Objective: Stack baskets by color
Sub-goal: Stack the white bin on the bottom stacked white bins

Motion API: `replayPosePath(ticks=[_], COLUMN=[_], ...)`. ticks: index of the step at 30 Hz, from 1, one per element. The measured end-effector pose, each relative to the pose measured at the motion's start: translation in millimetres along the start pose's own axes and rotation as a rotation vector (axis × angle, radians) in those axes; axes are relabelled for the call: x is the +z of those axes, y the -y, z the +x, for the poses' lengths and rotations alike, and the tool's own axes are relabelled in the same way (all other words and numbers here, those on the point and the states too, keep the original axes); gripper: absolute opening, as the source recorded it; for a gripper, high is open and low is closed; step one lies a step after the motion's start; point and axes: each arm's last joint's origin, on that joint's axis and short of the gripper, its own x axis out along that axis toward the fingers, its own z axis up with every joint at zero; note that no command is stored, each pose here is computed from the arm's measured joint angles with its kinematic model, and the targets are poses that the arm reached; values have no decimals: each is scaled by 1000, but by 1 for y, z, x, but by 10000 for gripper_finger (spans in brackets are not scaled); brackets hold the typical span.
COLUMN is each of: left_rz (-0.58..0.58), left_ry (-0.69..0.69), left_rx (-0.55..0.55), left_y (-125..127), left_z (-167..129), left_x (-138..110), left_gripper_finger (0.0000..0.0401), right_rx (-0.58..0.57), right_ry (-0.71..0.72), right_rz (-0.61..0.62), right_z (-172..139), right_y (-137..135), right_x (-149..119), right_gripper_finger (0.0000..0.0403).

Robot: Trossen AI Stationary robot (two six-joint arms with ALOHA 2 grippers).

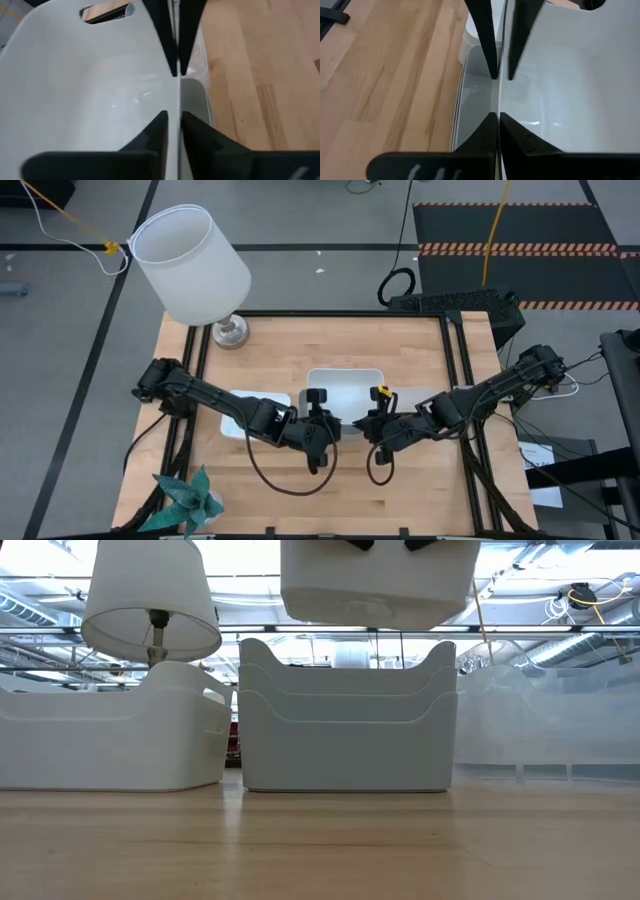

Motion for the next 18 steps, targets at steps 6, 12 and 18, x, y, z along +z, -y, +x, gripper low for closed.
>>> replayPosePath(ticks=[6, 12, 18], left_rz=[14, 5, 15], left_ry=[-1, 0, -3], left_rx=[-6, -45, -62], left_y=[0, 2, 5], left_z=[0, 0, -17], left_x=[0, 0, -1], left_gripper_finger=[8, 6, 5], right_rx=[-3, 24, 67], right_ry=[1, 36, 168], right_rz=[-34, -64, -78], right_z=[0, -4, -21], right_y=[0, -8, -17], right_x=[0, 3, 13], right_gripper_finger=[6, 77, 176])
